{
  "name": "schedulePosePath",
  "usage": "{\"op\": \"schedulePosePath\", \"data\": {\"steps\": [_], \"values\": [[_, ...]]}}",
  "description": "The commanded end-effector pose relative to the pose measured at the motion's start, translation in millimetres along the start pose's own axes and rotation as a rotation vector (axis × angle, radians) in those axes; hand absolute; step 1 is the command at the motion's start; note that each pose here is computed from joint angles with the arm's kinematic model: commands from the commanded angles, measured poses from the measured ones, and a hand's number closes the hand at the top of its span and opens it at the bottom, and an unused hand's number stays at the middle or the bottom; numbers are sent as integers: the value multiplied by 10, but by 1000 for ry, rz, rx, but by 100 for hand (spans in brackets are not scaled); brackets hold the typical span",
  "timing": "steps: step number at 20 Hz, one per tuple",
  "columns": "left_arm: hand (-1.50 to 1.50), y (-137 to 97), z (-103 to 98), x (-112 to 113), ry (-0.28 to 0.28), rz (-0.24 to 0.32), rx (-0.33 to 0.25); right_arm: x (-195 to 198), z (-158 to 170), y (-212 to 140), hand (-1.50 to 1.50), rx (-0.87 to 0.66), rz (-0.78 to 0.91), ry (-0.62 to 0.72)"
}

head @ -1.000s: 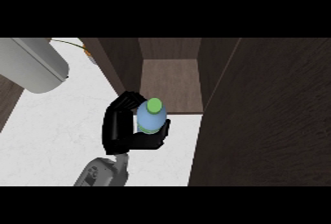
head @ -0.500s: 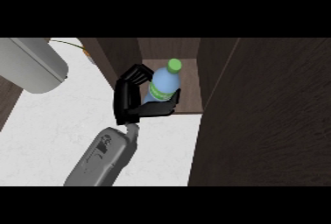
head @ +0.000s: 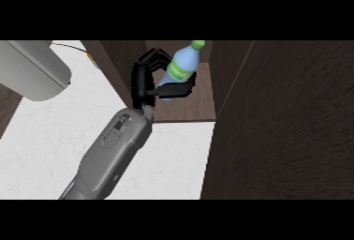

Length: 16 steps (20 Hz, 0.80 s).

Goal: Pick up the bottled water, place it into the cabinet and close the cabinet

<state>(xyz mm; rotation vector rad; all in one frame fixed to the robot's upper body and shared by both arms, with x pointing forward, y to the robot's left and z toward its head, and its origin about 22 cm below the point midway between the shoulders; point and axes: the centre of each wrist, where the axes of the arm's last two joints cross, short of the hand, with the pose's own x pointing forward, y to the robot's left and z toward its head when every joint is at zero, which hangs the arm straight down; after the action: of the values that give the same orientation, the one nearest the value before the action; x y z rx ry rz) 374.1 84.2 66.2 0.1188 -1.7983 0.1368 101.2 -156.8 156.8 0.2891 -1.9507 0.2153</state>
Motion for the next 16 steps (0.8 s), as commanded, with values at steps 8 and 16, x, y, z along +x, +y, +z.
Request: {"op": "schedulePosePath", "data": {"steps": [8,16], "values": [[150,-109,-374,-130,22,-165,73,251,111,-75,-150,31,-25,-25],[150,24,-419,-389,61,-308,124,205,90,-48,-150,24,-24,-39]]}}
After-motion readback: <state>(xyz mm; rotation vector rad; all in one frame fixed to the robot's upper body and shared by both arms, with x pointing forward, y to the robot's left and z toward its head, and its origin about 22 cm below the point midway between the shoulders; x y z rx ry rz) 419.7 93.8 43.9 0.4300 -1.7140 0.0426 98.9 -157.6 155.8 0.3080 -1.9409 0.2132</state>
